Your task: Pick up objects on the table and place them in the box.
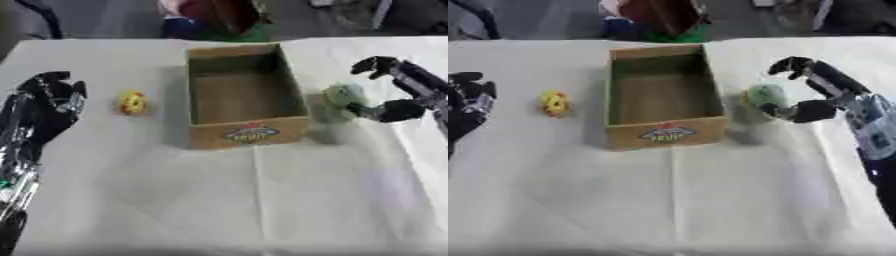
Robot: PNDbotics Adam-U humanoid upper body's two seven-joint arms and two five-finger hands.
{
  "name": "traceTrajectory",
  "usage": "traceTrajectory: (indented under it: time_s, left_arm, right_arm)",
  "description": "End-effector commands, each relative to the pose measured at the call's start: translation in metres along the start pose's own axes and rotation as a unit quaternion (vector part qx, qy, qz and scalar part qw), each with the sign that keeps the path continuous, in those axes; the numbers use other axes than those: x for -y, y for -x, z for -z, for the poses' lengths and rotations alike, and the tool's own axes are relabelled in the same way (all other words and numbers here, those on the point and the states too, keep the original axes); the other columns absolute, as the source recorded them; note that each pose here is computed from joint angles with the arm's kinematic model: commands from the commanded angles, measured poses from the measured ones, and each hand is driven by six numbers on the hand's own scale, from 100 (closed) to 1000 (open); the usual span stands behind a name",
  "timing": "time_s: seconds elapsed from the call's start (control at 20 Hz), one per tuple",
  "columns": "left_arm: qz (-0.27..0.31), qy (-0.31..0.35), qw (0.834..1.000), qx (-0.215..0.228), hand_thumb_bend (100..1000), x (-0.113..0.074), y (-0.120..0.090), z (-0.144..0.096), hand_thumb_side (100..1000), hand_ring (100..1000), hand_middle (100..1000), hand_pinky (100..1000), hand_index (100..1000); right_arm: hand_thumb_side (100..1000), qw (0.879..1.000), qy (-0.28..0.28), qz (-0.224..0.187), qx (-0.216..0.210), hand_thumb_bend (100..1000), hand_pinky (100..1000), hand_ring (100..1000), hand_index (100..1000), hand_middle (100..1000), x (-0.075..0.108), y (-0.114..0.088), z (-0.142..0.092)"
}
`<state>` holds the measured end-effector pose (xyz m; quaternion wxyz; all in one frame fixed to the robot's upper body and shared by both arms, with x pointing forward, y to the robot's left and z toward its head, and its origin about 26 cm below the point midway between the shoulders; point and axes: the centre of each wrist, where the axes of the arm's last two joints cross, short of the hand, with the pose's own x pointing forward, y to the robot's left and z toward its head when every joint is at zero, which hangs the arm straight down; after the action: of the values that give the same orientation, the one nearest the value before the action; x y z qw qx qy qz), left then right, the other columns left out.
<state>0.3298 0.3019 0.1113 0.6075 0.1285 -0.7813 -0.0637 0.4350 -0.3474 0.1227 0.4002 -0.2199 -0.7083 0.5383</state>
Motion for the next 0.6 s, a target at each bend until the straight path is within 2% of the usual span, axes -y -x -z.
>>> traceTrajectory:
  time_s: [0.05,0.35,0.6]
  left_arm:
    - [0.004,-0.003,1.0,0.017,259,-0.0053,-0.0095,0.0031,206,621,534,685,727]
    - [0.004,-0.002,1.0,0.017,259,-0.005,-0.0096,0.003,206,621,534,685,727]
    - [0.003,0.0,1.0,0.016,259,-0.0042,-0.009,0.0027,207,621,534,685,727]
  right_arm:
    - [511,1.0,0.011,-0.019,-0.002,450,767,883,836,841,0.019,0.001,-0.0005]
    - [521,1.0,0.011,-0.023,-0.011,460,775,893,841,852,0.0188,0.0036,-0.0014]
    - [571,0.998,-0.005,-0.047,-0.035,457,798,911,863,875,0.0191,0.0085,0.0022]
